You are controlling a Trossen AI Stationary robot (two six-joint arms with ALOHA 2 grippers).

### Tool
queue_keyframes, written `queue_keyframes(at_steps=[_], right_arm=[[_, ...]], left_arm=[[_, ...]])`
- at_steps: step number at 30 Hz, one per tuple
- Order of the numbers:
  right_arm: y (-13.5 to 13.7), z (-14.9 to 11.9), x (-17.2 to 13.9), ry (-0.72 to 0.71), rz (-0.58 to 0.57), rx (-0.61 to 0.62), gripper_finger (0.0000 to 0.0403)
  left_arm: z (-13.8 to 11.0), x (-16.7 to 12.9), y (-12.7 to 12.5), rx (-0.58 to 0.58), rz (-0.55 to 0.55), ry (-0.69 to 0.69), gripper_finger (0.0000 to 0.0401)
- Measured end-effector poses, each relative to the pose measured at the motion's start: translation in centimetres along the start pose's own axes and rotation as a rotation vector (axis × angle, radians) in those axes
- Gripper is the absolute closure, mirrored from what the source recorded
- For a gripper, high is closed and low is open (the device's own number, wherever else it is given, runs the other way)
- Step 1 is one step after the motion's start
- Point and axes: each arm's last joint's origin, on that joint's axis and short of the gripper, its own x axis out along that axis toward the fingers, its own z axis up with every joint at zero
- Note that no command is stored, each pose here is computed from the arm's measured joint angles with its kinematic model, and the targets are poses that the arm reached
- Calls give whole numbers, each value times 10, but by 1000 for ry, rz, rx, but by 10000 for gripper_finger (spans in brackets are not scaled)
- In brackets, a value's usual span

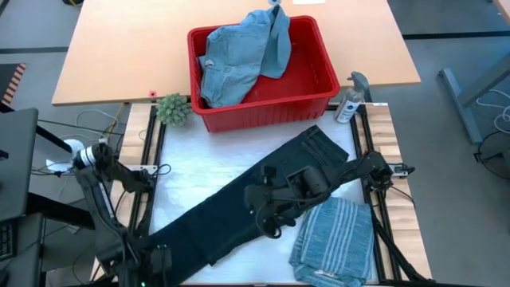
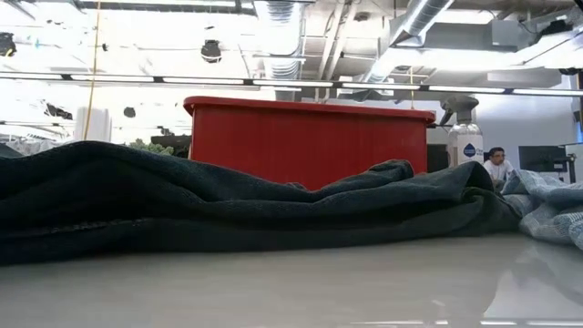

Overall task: Fold Laundry from Bin
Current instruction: Fold the blue denim pants

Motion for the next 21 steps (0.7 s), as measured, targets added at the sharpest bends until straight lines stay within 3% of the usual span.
queue_keyframes(at_steps=[3, 9, 18, 21], right_arm=[[-3, -4, -4, 35, -15, -11, 303], [-5, -9, -3, 93, -30, -32, 303], [-5, -13, -1, 132, -35, -47, 303], [-2, -14, -2, 132, -29, -52, 303]], left_arm=[[2, 1, -8, -63, 48, -4, 191], [5, 26, -12, -124, 282, 34, 191], [11, 74, -23, -138, 378, 34, 191], [11, 89, -19, -152, 448, 68, 210]])
